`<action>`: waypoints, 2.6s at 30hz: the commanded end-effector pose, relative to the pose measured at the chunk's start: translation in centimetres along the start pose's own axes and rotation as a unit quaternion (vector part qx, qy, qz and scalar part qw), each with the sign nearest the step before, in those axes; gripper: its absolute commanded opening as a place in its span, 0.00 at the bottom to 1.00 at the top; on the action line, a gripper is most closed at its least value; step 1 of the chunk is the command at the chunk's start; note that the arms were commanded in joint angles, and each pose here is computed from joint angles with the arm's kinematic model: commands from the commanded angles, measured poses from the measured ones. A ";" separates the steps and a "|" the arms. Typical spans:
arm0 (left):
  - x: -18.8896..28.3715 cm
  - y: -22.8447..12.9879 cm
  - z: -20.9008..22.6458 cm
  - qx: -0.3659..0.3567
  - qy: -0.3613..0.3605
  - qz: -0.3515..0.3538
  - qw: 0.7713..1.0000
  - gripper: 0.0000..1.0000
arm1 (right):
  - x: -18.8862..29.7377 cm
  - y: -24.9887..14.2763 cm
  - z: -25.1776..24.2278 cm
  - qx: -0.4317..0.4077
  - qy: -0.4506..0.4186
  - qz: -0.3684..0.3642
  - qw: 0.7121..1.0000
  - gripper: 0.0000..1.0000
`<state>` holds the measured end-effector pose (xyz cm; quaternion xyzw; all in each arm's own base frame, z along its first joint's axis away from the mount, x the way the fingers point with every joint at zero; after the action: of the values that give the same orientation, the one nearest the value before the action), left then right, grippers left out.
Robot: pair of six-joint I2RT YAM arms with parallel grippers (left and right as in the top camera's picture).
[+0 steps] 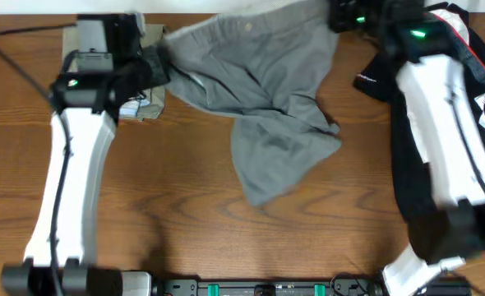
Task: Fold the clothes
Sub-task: 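Lift the waistband with both grippers and lay the shorts flat, waist up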
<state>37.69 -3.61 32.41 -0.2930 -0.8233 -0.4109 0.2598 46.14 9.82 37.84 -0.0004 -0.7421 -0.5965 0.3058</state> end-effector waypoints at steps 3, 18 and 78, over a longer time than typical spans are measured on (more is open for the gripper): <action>6.0 1.4 -2.5 -0.055 -0.034 -0.074 0.995 0.06 | 7.3 2.2 -1.0 0.019 -0.051 -0.023 0.998 0.01; 20.0 1.9 -7.0 -0.094 -0.121 -0.222 0.963 0.06 | 23.3 4.2 -1.0 0.020 -0.149 -0.103 0.983 0.01; -19.5 2.4 -0.5 -0.070 -0.006 0.036 0.997 0.13 | -15.6 -17.7 -8.4 -0.097 -0.052 0.169 0.980 0.12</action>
<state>51.91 -7.31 22.18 -0.3457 -0.7842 -0.4479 0.2548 55.40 3.46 17.95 -0.1788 -0.6881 -0.6024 0.3629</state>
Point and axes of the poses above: each gripper's point midway between its finger pads, its own x axis back along the fingers, its own z axis along the line the jaws close on, y = z × x, the point moved 7 cm from there along x, back along the fingers, and after that the axes turned 15 degrees about x, right-handed, at the moved point
